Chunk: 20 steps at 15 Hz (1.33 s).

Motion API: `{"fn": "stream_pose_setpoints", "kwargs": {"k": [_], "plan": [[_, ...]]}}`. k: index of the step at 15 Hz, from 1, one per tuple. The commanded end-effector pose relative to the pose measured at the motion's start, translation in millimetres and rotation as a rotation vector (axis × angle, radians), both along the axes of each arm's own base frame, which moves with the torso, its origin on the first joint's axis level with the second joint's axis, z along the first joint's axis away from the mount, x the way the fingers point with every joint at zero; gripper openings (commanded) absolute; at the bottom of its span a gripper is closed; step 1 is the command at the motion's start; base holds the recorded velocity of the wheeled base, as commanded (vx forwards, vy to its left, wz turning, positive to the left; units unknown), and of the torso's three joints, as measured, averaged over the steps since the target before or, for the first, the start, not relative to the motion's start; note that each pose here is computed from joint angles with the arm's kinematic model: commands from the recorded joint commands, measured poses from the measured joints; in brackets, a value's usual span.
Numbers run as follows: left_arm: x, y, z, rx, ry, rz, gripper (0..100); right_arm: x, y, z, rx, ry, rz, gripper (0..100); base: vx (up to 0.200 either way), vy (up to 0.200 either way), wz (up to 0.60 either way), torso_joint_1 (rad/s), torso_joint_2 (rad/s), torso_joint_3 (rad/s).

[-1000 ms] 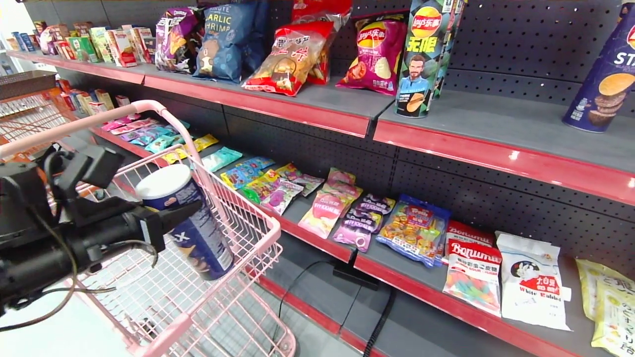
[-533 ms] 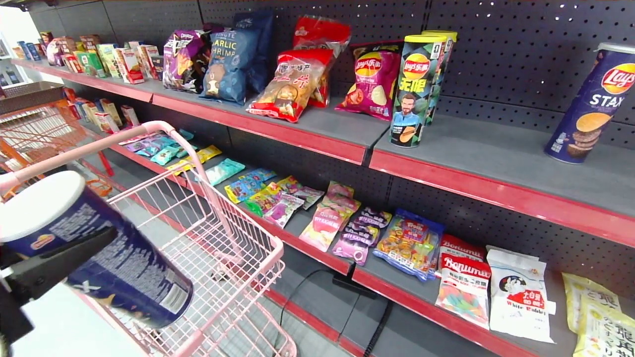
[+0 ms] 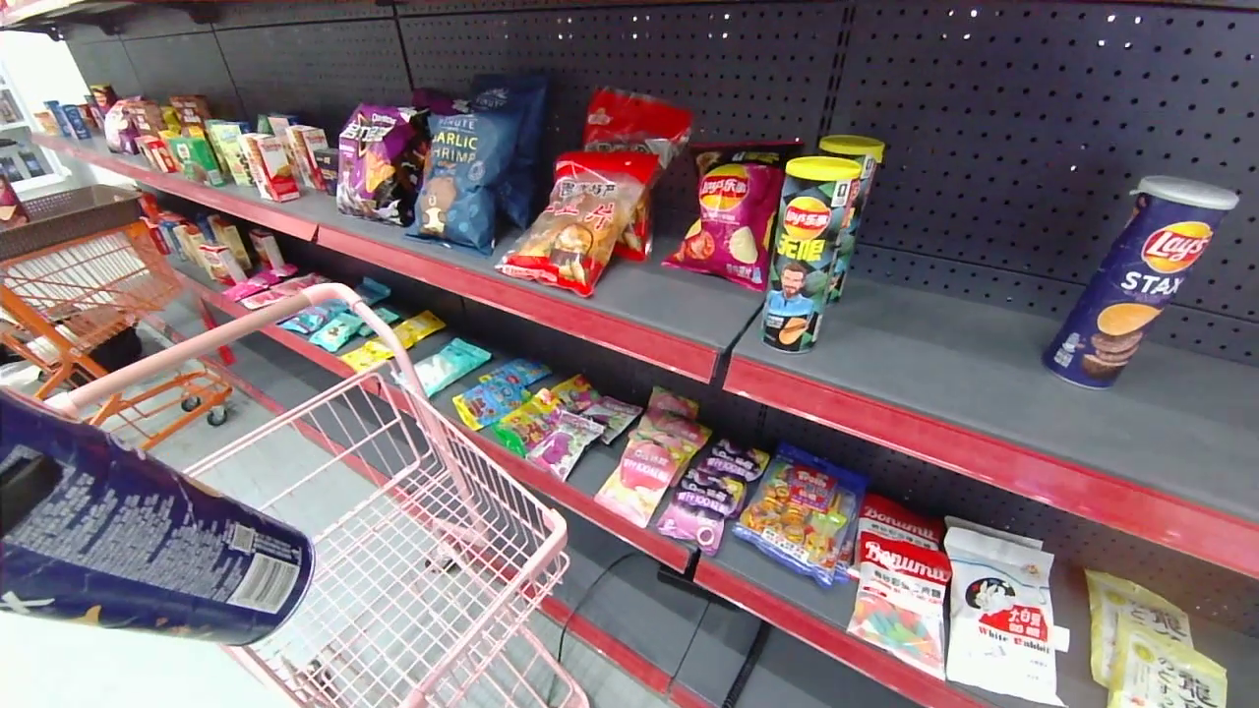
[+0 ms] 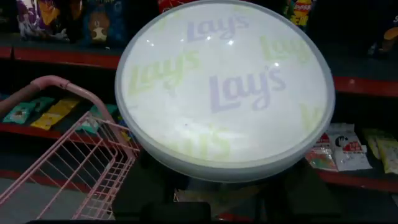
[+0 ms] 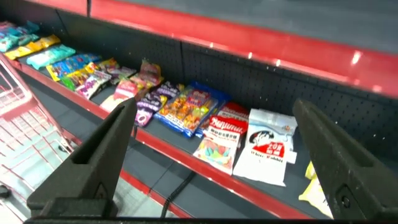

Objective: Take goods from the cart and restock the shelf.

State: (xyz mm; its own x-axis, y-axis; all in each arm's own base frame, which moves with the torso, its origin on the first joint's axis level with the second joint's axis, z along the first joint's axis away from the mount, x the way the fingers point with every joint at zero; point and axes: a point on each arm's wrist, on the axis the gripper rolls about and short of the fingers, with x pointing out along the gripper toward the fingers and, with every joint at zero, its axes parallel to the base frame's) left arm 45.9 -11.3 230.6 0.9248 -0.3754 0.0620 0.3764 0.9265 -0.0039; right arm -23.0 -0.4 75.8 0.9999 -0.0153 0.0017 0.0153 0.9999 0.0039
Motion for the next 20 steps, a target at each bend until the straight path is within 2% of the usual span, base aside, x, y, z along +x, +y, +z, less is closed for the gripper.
{"fn": "stream_pose_setpoints", "kwargs": {"k": [1,7,9,12,13,15,20], "plan": [[-3.6,0.5,0.7,-0.002,-0.015,0.002,0,0.1,0.0,0.0,0.001,0.002,0.0,100,0.0,0.0,-0.6,0.251,-0.62,-0.364],[-2.2,0.5,-2.9,0.002,-0.001,0.014,0,0.1,0.0,0.0,-0.001,0.002,0.0,100,0.0,0.0,-0.6,0.058,-0.12,-0.073],[-0.6,0.5,-4.0,0.042,-0.007,0.023,0,0.1,0.0,0.0,-0.001,0.002,0.002,100,0.0,0.0,-0.6,0.005,-0.01,-0.002],[0.4,0.4,-4.3,0.064,-0.011,0.024,0,0.1,0.0,0.0,-0.001,0.002,0.0,100,0.0,0.0,-0.6,0.007,0.0,0.005],[-0.3,0.4,-4.1,0.075,-0.019,0.023,0,0.1,0.0,0.0,-0.001,0.002,0.002,100,0.0,0.0,0.0,0.0,0.0,0.0],[-1.2,0.5,-4.8,0.077,-0.021,0.022,0,0.1,0.0,0.0,-0.002,0.002,0.002,100,0.0,0.0,0.0,0.0,0.0,0.0],[-1.2,0.4,-4.4,0.079,-0.024,0.02,0,0.1,0.0,0.0,-0.002,0.002,0.0,100,0.2,0.0,0.0,0.001,0.0,0.004]]}}
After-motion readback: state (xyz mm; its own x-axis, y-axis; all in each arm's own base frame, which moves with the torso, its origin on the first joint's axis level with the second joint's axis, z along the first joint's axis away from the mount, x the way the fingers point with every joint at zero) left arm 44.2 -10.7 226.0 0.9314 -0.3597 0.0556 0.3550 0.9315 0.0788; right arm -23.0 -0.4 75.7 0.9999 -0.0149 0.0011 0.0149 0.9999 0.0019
